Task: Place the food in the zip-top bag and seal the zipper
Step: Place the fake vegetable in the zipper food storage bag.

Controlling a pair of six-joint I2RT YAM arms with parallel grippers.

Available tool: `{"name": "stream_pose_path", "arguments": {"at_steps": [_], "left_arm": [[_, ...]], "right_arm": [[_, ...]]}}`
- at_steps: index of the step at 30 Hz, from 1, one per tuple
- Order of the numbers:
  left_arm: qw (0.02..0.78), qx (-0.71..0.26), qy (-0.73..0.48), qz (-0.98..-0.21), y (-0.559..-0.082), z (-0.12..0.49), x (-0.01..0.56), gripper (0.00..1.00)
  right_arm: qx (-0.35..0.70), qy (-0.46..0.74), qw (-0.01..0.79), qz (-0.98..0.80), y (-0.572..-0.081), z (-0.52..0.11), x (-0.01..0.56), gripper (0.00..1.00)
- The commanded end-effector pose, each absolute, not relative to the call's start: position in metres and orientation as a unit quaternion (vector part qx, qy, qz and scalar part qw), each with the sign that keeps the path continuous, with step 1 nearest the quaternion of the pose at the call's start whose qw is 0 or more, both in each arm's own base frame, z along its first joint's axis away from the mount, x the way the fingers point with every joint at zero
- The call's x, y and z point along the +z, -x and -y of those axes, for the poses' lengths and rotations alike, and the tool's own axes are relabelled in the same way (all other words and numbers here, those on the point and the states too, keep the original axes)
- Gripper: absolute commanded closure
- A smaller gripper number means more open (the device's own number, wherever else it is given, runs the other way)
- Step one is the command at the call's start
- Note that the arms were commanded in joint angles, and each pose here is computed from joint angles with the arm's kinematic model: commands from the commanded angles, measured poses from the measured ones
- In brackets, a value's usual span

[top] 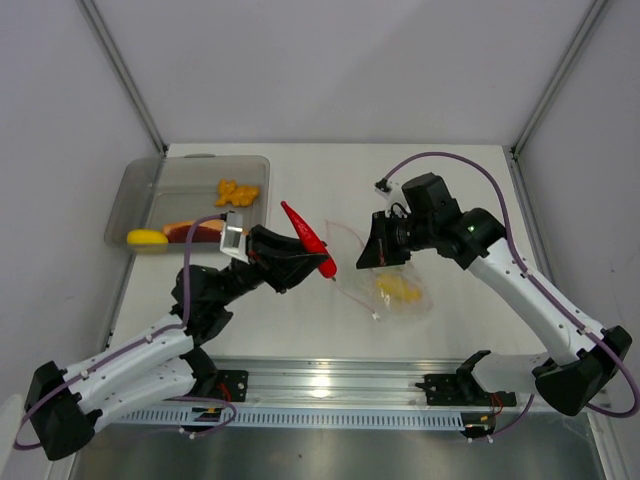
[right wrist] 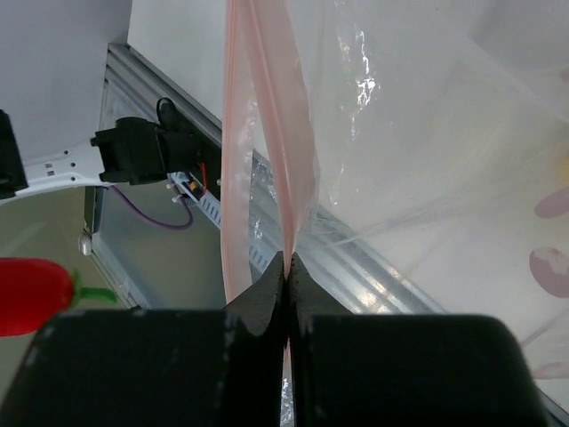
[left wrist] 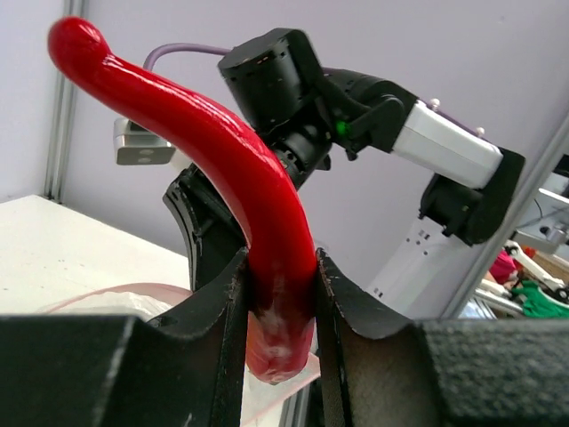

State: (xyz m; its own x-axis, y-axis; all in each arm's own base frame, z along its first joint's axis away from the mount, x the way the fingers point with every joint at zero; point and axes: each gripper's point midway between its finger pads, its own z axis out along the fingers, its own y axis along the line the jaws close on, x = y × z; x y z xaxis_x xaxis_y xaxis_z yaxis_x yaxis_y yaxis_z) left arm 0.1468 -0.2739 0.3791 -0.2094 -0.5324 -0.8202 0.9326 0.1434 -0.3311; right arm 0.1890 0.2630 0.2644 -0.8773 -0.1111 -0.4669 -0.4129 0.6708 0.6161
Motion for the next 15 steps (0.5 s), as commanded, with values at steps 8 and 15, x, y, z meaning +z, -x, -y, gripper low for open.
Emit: {"name": "stream_pose_path", "arguments": {"at_steps": [8, 15], "left_arm": [[0.659, -0.601, -0.129, -0.433, -0.178, 0.289, 0.395, 0.99], [0.639, -0.6, -0.11, -0.469, -0.19, 0.305, 0.371, 0.96]], "right_arm": [[0.433, 0.143, 0.235, -0.858, -0.193, -0.271, 0.309, 1.0], [0.443, 0.122, 0.24, -0.855, -0.198, -0.263, 0.315, 1.0]]}}
